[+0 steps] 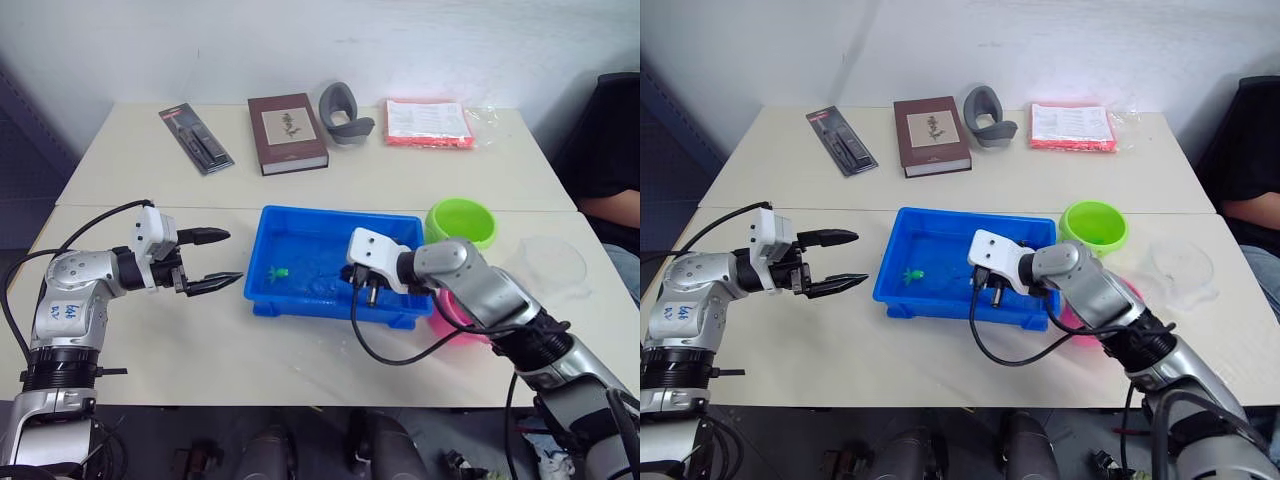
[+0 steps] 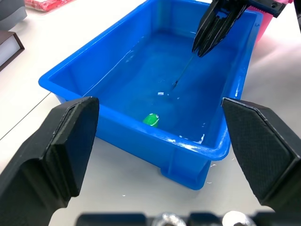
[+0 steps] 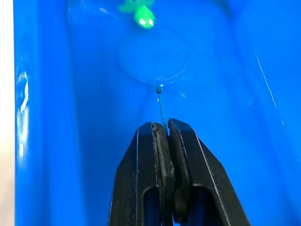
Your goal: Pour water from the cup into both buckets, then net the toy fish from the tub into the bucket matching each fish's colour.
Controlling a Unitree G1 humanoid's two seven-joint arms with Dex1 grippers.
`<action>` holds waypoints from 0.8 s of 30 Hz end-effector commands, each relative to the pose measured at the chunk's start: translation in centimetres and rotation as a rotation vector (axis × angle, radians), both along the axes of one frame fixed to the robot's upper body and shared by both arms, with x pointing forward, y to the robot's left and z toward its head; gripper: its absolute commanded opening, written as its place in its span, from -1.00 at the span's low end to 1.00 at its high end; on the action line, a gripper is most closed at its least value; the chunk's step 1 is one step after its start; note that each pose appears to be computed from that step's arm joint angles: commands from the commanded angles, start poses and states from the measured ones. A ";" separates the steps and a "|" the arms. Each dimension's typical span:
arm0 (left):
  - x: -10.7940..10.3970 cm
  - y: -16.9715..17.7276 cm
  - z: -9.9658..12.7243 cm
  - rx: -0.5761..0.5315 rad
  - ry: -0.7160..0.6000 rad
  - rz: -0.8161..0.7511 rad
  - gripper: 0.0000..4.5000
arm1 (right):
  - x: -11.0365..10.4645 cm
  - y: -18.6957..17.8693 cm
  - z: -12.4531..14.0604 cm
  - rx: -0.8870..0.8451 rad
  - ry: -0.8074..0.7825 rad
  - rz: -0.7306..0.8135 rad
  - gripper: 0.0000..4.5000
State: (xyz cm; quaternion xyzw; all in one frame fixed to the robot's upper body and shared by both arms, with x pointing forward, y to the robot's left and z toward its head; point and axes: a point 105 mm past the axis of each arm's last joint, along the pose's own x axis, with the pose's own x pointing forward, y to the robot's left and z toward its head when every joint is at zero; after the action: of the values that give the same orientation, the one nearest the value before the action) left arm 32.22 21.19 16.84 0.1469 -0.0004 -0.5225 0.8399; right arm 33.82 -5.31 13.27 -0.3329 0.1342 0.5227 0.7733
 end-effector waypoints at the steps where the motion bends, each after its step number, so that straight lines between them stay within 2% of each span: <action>1: -0.1 0.7 1.1 0.014 -0.040 0.019 0.98 | 0.1 0.9 2.1 0.080 -0.033 0.019 -1.00; 8: 0.1 1.1 1.1 0.020 -0.039 0.029 0.98 | -0.8 1.0 3.5 0.202 -0.035 0.032 -1.00; 16: 0.5 -0.1 1.4 0.013 -0.053 -0.023 0.98 | -3.8 -3.2 5.2 0.243 -0.016 0.009 -1.00; 22: 0.9 -2.1 2.2 -0.013 -0.073 -0.093 0.98 | -6.1 -7.3 6.2 0.253 -0.048 -0.085 -1.00; 24: 1.2 -2.9 2.4 -0.023 -0.078 -0.117 0.98 | -6.5 -9.1 6.8 0.291 -0.077 -0.164 -1.00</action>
State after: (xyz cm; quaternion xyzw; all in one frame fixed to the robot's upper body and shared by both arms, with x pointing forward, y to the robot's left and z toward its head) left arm 33.34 18.64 18.34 0.1494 -0.0325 -0.5591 0.8149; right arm 27.95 -13.67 17.95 -0.2173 0.0921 0.4778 0.8462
